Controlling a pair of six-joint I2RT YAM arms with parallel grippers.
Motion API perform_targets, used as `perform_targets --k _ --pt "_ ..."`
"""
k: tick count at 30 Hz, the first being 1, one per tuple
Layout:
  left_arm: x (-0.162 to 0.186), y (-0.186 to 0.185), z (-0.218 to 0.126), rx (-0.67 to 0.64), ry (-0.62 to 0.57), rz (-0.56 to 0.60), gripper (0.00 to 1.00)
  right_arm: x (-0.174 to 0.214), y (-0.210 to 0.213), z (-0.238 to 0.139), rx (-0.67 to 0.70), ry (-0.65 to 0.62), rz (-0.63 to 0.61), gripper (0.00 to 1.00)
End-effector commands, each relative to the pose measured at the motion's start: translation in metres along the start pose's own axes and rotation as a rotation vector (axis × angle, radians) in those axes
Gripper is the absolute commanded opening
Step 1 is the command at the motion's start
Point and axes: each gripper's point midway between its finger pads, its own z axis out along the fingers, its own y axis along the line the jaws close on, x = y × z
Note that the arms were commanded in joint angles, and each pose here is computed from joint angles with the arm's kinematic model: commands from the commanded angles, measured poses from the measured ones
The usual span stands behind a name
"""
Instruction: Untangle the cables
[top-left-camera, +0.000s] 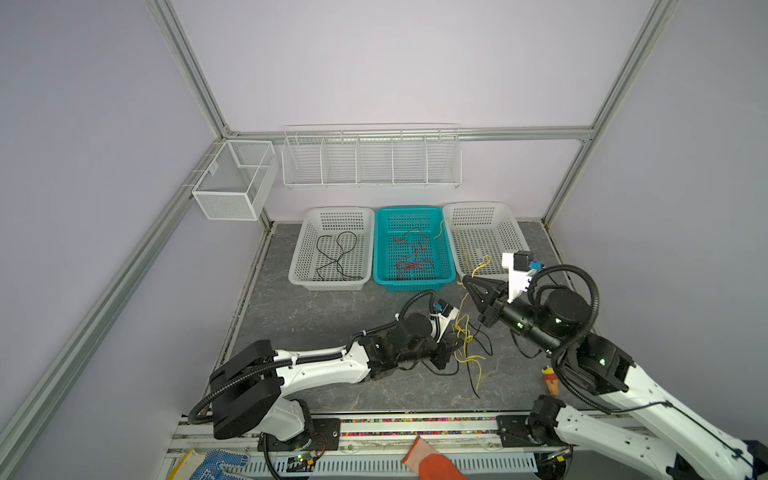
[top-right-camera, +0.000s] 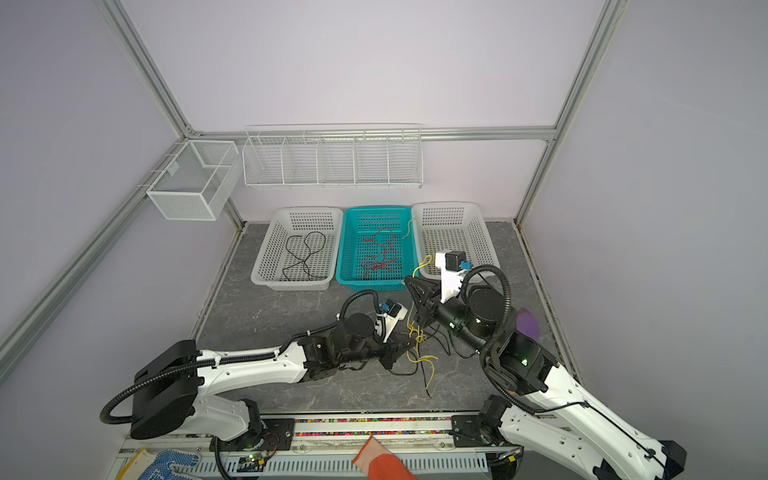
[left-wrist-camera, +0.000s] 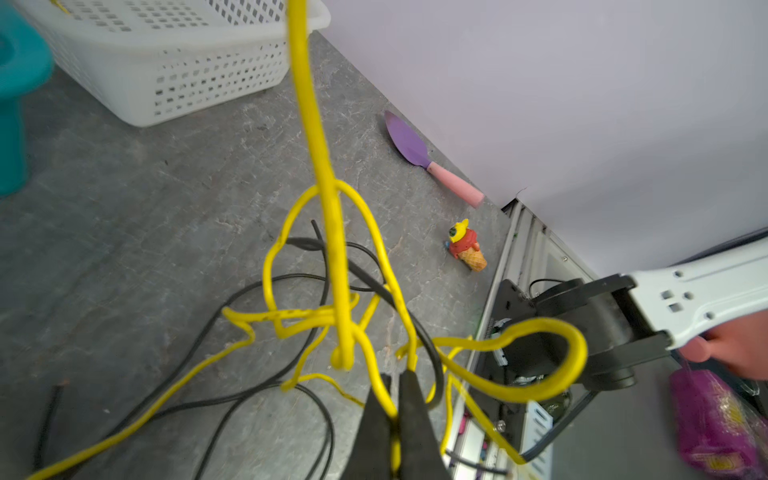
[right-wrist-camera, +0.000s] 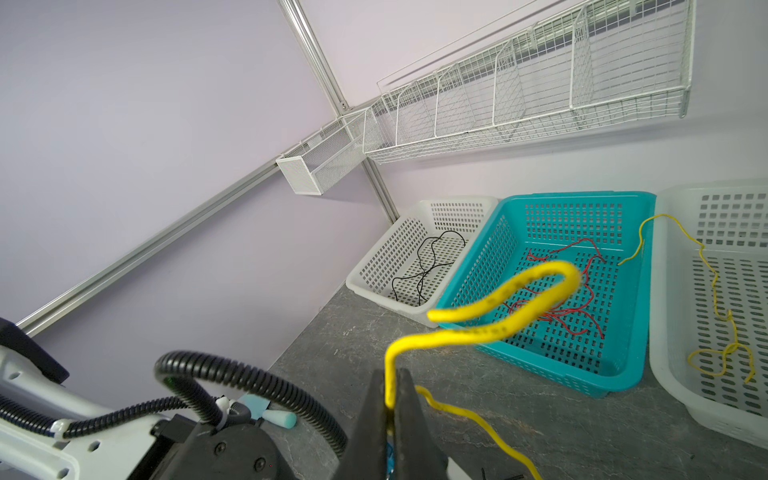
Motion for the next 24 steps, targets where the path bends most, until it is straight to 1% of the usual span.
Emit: perform_targets --k 1,2,6,9,13,16,19,20,22,24 --pt "-0.010 -0.004 -0.011 -0.011 -0.021 0.027 0.00 -0.017 -0.007 -0.008 0.045 -0.065 -0.011 0.06" --pt "-0.011 -0.004 -0.015 -0.020 -0.023 0.031 0.00 -0.016 -0.013 -0.008 0.078 -0.067 -0.026 0.06" --pt "-0.016 -0.005 -0.045 -0.031 -0.052 0.038 0.00 -0.014 -0.059 -0.017 0.300 -0.085 -0.068 0.06" --pt "-0.013 0.005 -0.069 -0.081 -0.060 0.029 0.00 -0.019 -0.091 -0.030 0.430 -0.115 -0.069 0.06" --pt "-0.009 0.026 -0.103 -0.173 -0.086 0.003 0.00 -0.022 -0.133 -0.051 0.598 -0.129 -0.006 0.06" --pt "-0.009 0.037 -0.129 -0.204 -0.116 -0.033 0.00 -0.019 -0.161 -0.065 0.702 -0.125 0.059 0.06" --pt "-0.011 0.048 -0.154 -0.254 -0.141 -0.046 0.00 -0.013 -0.187 -0.078 0.780 -0.122 0.139 0.06" --pt "-0.009 0.052 -0.157 -0.276 -0.132 -0.043 0.00 -0.011 -0.191 -0.078 0.773 -0.121 0.164 0.06" --pt "-0.015 0.055 -0.173 -0.310 -0.162 -0.036 0.00 -0.006 -0.200 -0.079 0.778 -0.112 0.212 0.06" --pt "-0.019 0.059 -0.186 -0.351 -0.180 -0.035 0.00 0.000 -0.208 -0.080 0.801 -0.091 0.232 0.06"
